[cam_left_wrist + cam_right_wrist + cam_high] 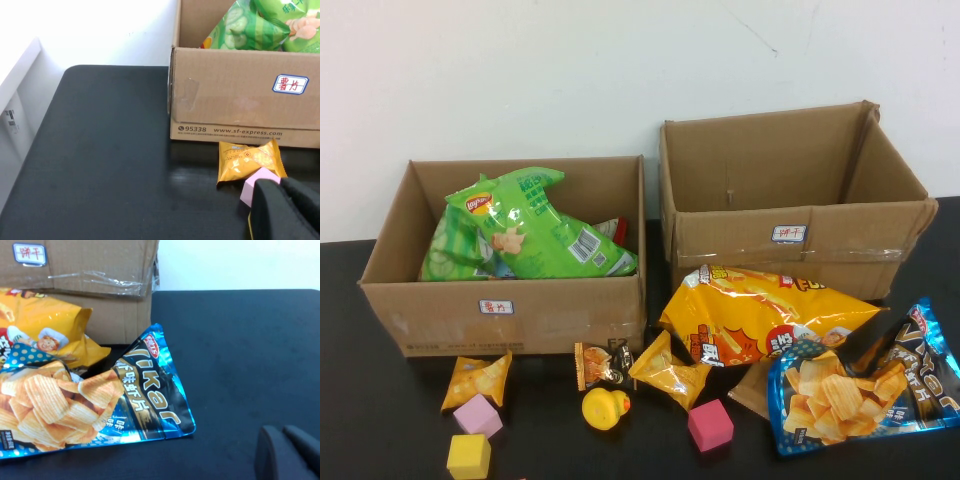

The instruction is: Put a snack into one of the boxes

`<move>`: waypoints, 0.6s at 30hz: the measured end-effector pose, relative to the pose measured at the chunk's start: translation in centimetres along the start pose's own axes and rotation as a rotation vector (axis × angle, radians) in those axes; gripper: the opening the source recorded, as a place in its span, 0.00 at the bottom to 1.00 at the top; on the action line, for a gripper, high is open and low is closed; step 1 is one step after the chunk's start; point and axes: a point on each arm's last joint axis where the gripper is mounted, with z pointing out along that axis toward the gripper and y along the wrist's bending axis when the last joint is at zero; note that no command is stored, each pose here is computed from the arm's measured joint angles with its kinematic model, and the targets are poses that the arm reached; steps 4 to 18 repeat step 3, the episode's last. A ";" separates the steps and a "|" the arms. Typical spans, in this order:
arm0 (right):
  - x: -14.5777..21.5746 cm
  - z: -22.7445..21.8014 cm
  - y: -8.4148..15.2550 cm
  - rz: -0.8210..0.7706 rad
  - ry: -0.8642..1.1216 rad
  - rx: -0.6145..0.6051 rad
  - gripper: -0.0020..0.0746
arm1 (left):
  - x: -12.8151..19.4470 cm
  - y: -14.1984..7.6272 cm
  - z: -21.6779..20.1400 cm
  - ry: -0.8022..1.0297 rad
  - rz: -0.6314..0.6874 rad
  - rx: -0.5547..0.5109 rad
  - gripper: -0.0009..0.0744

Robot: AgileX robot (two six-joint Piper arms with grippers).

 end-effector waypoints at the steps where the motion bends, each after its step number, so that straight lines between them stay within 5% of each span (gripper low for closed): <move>1: 0.0 0.0 0.0 0.000 0.000 0.000 0.03 | 0.0 0.0 0.0 0.000 0.000 0.000 0.01; 18: 0.0 0.0 0.0 0.000 0.000 0.000 0.03 | 0.0 0.0 0.0 0.000 0.000 0.000 0.01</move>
